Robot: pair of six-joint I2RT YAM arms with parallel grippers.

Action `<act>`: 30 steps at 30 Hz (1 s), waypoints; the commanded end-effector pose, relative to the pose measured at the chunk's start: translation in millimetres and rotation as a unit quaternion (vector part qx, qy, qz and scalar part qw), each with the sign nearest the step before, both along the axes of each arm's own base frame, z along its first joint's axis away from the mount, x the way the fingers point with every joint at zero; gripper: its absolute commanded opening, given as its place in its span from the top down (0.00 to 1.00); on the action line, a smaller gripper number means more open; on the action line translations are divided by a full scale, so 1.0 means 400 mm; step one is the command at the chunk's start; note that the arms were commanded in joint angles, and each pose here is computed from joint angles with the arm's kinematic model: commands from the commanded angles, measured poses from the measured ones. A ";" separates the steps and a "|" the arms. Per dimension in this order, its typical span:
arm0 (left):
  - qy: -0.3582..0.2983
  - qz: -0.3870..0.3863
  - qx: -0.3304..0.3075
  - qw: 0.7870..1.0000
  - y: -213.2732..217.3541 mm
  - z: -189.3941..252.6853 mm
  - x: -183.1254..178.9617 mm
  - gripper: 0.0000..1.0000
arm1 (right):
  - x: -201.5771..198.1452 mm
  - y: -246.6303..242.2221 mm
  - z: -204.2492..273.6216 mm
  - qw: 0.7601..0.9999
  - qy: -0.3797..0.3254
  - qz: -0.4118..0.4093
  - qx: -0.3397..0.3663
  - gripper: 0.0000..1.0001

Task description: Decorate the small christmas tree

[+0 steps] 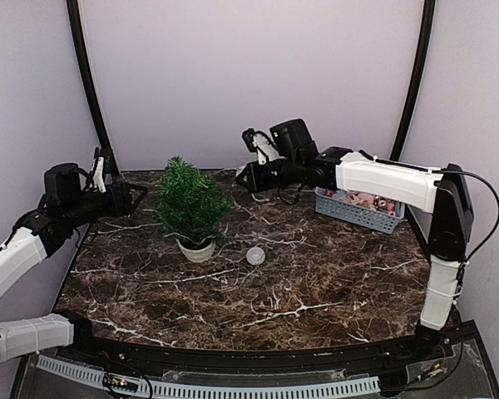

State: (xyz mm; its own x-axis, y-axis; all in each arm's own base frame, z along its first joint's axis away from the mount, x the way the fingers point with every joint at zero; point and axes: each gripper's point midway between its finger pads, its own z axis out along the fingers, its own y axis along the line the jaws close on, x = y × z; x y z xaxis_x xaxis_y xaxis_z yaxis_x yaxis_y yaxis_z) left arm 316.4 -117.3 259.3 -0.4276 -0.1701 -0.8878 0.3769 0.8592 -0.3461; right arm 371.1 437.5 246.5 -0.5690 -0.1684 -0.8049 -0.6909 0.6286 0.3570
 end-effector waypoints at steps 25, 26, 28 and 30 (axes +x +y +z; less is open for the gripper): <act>0.006 -0.183 0.020 0.983 -0.192 -0.038 -0.135 0.28 | -0.204 0.014 -0.048 0.995 0.071 0.065 0.016 0.50; 0.004 -0.184 0.021 0.983 -0.194 -0.036 -0.137 0.28 | -0.209 -0.002 -0.035 0.996 0.062 0.060 0.019 0.43; 0.003 -0.185 0.023 0.982 -0.197 -0.036 -0.140 0.28 | -0.217 -0.042 -0.018 0.998 0.043 0.043 0.019 0.31; 0.001 -0.185 0.024 0.982 -0.200 -0.036 -0.141 0.28 | -0.205 -0.122 -0.009 1.000 0.020 -0.009 0.021 0.18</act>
State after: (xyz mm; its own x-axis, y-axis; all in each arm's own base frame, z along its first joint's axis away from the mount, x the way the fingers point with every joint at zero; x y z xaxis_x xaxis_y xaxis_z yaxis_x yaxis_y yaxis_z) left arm 262.8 -196.2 239.9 -0.4890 0.0339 -0.8716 0.6483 0.6826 -0.3372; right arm 279.5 418.3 209.5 -0.6785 -0.2417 -0.6936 -0.6770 0.5723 0.4628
